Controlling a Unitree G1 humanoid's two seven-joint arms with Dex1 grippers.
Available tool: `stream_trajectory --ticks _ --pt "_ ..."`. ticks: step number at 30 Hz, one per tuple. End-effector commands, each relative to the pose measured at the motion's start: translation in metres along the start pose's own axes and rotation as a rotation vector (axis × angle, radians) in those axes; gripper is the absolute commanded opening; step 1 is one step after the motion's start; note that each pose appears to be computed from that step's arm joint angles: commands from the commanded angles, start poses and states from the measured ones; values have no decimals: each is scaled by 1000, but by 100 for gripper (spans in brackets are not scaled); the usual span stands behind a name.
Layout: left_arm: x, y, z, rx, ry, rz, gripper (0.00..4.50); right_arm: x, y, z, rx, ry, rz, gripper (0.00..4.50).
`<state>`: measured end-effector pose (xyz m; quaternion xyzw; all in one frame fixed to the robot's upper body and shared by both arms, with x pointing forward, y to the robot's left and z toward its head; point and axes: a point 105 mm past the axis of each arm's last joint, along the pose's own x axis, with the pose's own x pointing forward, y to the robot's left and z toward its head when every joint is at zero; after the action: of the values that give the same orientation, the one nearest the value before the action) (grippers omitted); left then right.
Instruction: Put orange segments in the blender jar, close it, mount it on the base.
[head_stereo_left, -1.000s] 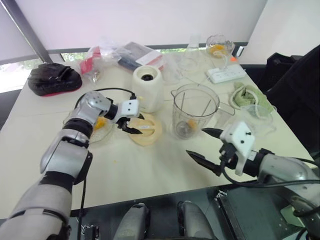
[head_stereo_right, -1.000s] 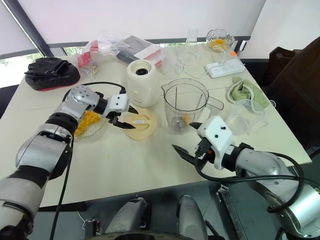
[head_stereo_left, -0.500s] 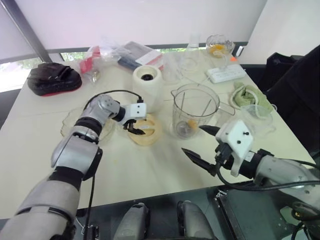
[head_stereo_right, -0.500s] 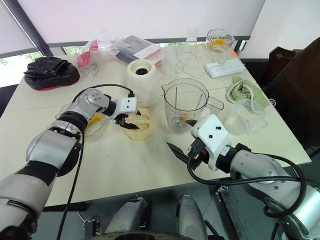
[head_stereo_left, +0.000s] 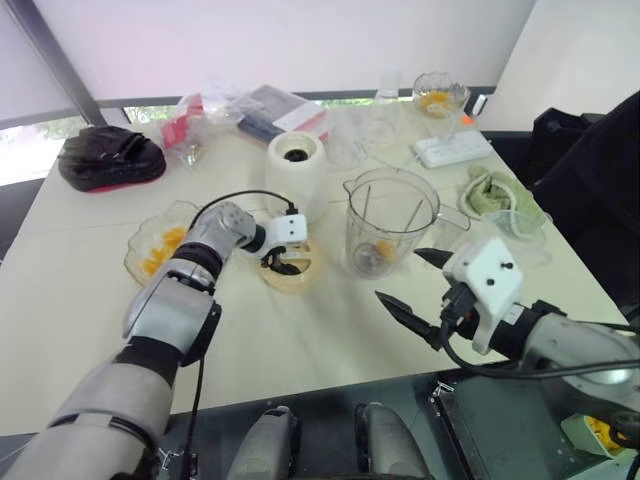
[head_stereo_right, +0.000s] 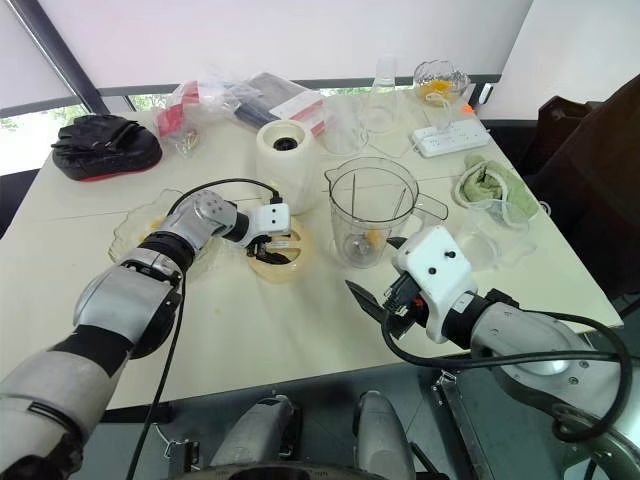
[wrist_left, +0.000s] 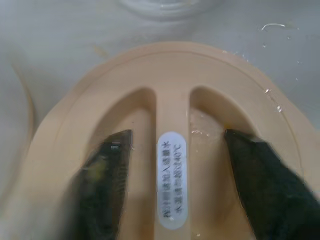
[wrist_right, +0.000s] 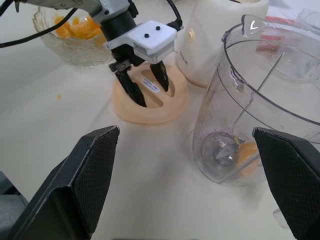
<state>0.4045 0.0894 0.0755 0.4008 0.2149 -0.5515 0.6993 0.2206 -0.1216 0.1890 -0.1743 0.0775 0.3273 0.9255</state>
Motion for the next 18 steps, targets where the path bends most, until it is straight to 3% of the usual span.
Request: stream_trajectory --ticks 1,2,3,9,18 --pt "3 -5 -13 -30 41 -2 102 -6 1 10 -15 -45 -18 450" --pt "3 -4 -12 -31 33 1 38 -6 1 9 -10 -41 -21 450" --pt "2 -4 -10 -32 22 1 24 -7 1 8 -7 -36 -25 450" --pt "-11 2 2 -19 -66 -8 25 -10 -1 -6 41 -6 -79 450" --pt "-46 16 51 4 -386 -33 25 -7 -35 -44 112 28 -384 450"
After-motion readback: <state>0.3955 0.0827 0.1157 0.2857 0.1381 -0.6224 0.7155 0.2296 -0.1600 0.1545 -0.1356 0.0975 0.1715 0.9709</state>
